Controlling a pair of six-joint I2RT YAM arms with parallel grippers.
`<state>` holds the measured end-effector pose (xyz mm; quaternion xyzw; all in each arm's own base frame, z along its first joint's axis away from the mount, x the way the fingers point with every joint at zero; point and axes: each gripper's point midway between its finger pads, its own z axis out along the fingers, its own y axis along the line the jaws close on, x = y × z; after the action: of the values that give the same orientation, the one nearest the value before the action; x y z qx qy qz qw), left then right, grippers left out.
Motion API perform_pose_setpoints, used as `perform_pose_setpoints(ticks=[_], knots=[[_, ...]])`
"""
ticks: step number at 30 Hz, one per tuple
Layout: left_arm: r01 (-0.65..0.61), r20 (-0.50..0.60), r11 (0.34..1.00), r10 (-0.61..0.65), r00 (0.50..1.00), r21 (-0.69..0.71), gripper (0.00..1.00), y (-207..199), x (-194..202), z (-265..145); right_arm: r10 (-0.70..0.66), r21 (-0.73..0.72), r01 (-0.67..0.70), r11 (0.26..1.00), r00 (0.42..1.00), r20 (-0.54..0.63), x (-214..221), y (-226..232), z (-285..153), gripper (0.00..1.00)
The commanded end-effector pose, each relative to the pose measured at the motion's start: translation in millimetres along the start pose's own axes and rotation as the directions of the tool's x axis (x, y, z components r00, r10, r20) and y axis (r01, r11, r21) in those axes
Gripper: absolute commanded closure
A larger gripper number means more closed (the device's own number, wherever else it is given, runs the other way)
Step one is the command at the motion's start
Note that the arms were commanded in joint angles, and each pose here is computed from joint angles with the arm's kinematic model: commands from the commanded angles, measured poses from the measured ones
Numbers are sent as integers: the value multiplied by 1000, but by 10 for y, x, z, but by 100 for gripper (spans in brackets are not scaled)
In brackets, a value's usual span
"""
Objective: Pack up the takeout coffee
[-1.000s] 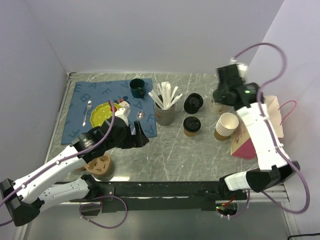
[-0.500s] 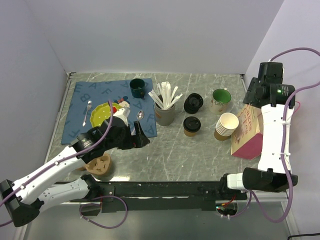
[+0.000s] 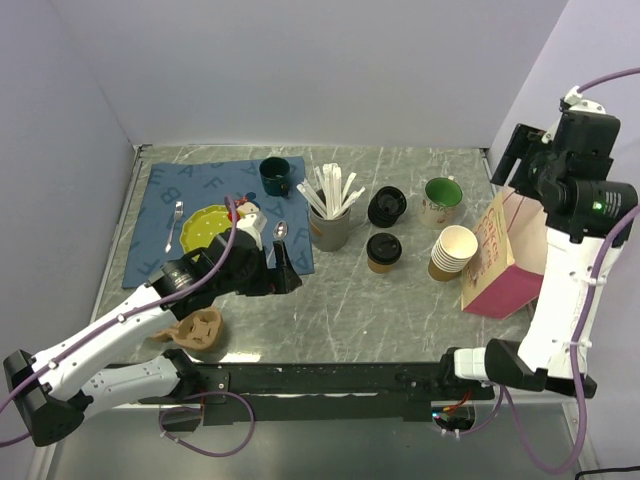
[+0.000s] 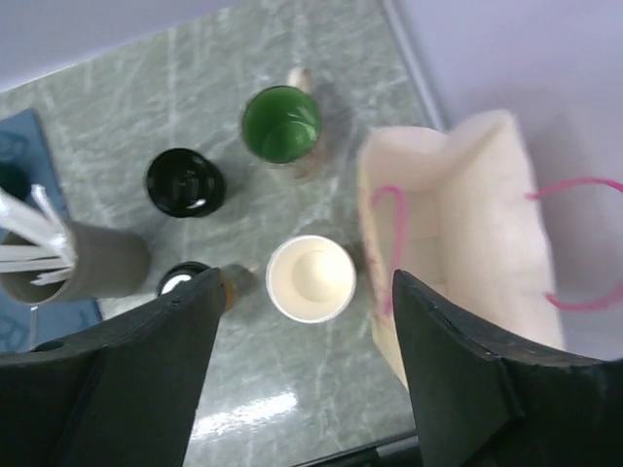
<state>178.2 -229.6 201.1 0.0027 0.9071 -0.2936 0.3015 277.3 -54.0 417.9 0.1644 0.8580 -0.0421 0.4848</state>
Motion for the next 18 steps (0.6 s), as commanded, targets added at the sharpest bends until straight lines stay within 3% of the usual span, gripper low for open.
perform_pose_setpoints(ticks=[1,5,12,15,16,18], knots=[[-29,41,998,27,999,48,3,-161,-159,-69,-17,194,27,981,999,-49,186,-374,7,12],[-28,44,997,25,999,69,3,-191,-156,-58,-38,209,69,975,988,-150,477,-420,168,9],[-36,40,997,33,999,67,3,-198,-156,-27,-23,109,52,993,967,-252,833,-351,527,18],[-43,42,998,41,998,48,3,-185,-184,-30,-44,110,76,991,961,-274,888,-376,592,28],[-43,45,998,41,998,47,3,-195,-205,-35,-46,120,82,989,959,-278,887,-402,617,37],[-44,39,998,42,998,48,3,-201,-200,-42,-44,154,90,984,959,-280,885,-473,633,45]])
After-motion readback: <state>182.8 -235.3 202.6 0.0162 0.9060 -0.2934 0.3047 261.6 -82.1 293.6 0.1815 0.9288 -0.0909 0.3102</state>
